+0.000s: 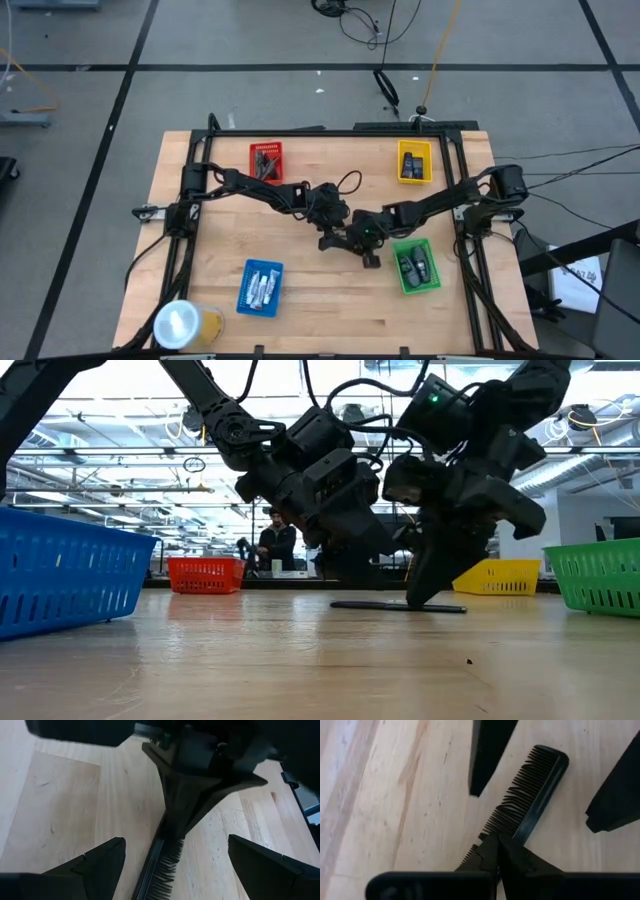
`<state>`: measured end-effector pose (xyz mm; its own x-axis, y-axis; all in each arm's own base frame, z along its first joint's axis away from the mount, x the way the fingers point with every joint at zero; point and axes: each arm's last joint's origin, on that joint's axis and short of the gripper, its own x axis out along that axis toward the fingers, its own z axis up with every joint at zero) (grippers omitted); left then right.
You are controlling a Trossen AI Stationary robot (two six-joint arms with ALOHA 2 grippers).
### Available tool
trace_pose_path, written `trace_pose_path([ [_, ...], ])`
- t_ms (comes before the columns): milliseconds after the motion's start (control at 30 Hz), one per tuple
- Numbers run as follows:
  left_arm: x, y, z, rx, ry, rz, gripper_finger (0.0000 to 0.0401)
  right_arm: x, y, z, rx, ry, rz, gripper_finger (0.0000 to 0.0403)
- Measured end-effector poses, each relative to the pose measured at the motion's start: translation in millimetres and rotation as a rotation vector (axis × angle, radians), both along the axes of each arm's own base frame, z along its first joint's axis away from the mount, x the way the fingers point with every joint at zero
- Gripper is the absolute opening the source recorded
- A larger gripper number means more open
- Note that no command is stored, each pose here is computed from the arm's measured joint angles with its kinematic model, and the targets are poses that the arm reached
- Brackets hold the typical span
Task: Pick & Place Travel size toiletries
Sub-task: Put the black comb into orange basket
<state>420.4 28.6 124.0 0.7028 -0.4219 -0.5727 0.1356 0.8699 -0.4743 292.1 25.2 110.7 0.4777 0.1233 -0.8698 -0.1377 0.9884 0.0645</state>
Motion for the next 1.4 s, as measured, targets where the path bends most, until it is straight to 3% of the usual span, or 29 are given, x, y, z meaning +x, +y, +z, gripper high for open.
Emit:
trace_pose_path([
  [167,0,0,0,0.000,0.006,0.000,0.0349,4,-2,4,-0.053,-0.076,0.083,0.0004],
  [300,-2,2,-2,0.002,0.023,0.003,0.0349,2,2,17,-0.067,-0.123,0.093,0.0033],
  [567,-3,12,-2,0.020,0.027,0.041,0.0349,1,13,47,-0.144,-0.272,0.016,0.0180],
  [700,-3,14,-2,0.021,0.032,0.047,0.0349,2,18,42,-0.073,-0.243,-0.074,0.0245],
  [867,-3,10,-2,0.031,0.025,0.030,0.0349,4,20,14,-0.042,-0.135,-0.136,0.0298],
  [1133,-2,-6,-3,-0.003,0.016,-0.064,0.0349,6,16,-18,-0.113,-0.024,-0.216,0.0304],
  [1267,-2,-18,-16,-0.104,0.043,-0.162,0.0349,6,10,-20,-0.121,-0.017,-0.219,0.0289],
  [1400,0,-22,-26,-0.095,0.060,-0.143,0.0349,6,9,-21,-0.135,-0.018,-0.200,0.0282],
])
